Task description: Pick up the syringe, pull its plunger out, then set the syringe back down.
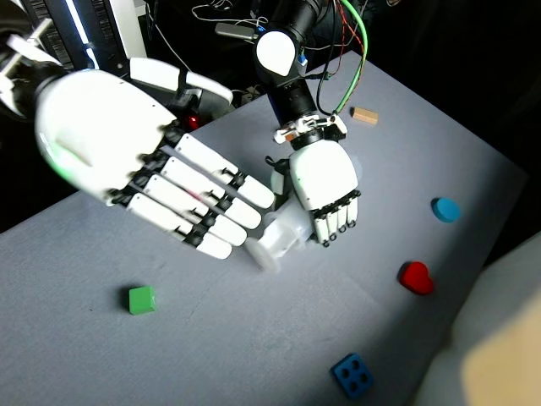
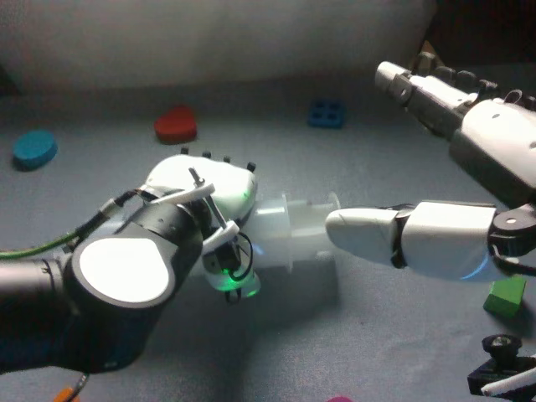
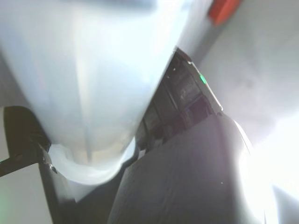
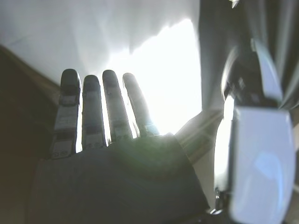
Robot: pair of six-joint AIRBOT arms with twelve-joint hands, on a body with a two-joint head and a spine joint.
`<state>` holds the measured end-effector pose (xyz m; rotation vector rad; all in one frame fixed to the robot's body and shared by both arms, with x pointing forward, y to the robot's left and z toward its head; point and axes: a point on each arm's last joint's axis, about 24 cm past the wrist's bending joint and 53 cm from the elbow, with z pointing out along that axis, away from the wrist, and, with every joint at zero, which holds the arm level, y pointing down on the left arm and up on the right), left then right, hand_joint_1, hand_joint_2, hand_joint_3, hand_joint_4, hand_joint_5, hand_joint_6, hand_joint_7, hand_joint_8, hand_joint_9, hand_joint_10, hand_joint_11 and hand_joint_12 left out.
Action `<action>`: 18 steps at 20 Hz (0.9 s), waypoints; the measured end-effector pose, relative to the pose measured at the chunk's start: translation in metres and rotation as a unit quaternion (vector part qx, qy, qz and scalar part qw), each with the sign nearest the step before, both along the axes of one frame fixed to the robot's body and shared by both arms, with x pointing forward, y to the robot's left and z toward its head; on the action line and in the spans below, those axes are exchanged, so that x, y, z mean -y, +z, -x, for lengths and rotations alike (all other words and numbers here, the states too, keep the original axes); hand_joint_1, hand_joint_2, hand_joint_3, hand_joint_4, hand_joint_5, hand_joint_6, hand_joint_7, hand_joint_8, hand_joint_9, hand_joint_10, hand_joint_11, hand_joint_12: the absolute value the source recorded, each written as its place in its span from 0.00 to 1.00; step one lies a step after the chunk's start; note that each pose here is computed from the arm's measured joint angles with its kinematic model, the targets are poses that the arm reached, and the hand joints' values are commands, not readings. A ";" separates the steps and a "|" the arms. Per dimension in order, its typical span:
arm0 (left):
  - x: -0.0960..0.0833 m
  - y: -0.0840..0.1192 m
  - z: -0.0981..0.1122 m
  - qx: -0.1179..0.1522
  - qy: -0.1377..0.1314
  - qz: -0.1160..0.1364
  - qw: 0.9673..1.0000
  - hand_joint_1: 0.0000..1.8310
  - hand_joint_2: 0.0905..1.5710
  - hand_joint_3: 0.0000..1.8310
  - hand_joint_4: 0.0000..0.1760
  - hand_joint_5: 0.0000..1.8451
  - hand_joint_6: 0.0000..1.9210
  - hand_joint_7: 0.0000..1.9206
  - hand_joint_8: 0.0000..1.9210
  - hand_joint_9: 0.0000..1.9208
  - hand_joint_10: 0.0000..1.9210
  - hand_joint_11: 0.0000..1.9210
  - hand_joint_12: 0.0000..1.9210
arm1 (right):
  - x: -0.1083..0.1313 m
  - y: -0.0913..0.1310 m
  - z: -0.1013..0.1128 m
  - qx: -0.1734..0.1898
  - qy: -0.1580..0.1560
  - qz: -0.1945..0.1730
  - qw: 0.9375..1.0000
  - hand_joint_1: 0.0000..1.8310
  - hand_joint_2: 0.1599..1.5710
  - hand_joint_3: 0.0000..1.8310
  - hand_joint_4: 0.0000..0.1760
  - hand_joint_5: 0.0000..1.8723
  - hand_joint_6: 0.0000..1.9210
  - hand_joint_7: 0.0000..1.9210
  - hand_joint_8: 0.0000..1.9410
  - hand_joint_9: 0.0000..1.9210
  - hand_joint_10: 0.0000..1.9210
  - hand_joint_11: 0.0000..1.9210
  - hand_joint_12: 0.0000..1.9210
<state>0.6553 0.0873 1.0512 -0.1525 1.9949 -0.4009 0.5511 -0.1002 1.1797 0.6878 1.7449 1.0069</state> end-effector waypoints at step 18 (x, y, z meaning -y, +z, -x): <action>0.000 0.081 -0.014 0.072 -0.049 0.020 0.996 0.81 0.74 0.00 0.00 0.43 0.60 0.40 0.64 0.40 0.70 0.37 0.87 | 0.052 0.001 -0.048 -0.018 -0.083 -0.131 0.988 0.46 0.54 0.00 0.00 0.18 0.00 0.25 0.00 0.22 0.00 0.04 0.46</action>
